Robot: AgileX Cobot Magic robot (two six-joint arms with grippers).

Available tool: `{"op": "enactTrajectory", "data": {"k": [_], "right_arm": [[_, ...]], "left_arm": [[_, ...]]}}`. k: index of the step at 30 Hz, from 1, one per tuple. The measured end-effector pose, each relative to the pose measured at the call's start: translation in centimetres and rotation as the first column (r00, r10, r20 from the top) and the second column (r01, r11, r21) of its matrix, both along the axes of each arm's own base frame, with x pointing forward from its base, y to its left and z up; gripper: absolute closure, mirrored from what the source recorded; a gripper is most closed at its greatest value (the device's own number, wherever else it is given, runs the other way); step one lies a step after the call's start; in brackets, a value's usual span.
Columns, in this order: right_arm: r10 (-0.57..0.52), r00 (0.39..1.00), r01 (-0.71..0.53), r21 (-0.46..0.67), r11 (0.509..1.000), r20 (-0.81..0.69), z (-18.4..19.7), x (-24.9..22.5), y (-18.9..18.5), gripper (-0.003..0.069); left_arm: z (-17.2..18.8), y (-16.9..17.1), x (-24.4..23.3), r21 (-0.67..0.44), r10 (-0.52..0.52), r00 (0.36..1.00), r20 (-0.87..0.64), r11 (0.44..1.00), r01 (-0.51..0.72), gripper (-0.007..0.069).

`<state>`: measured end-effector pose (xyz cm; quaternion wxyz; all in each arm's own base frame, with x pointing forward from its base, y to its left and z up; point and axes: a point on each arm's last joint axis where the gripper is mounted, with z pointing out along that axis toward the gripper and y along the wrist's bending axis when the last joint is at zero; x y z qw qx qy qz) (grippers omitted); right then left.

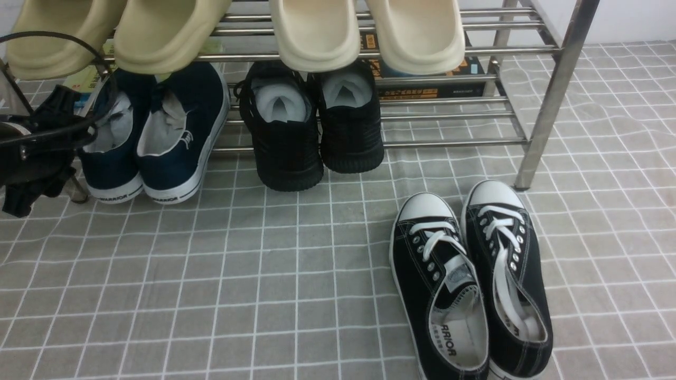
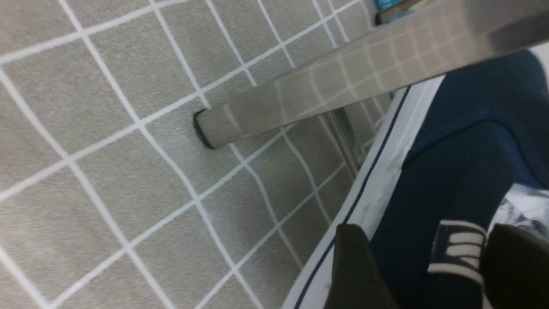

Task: Take the shoes off the shelf with your hand from the grey coffee tablecloth.
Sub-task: 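Grasp the leftmost shoe on the bottom shelf of the shoe rack with the left gripper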

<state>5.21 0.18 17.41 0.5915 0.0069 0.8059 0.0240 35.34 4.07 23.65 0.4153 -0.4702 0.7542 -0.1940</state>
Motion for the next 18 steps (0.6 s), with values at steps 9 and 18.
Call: {"op": "enactTrajectory", "data": {"k": [9,18], "right_arm": [[-0.001,1.0,0.001,0.0,1.0,0.0,0.0,0.0,0.0,0.042],[-0.002,1.0,0.002,0.0,1.0,0.0,0.0,0.0,0.0,0.042]], "left_arm": [[-1.0,0.0,0.8,0.002,-0.006,0.999,-0.039,1.0,0.006,0.0228],[-1.7,0.0,0.9,0.008,-0.011,0.997,-0.072,1.0,0.012,0.0464]]}}
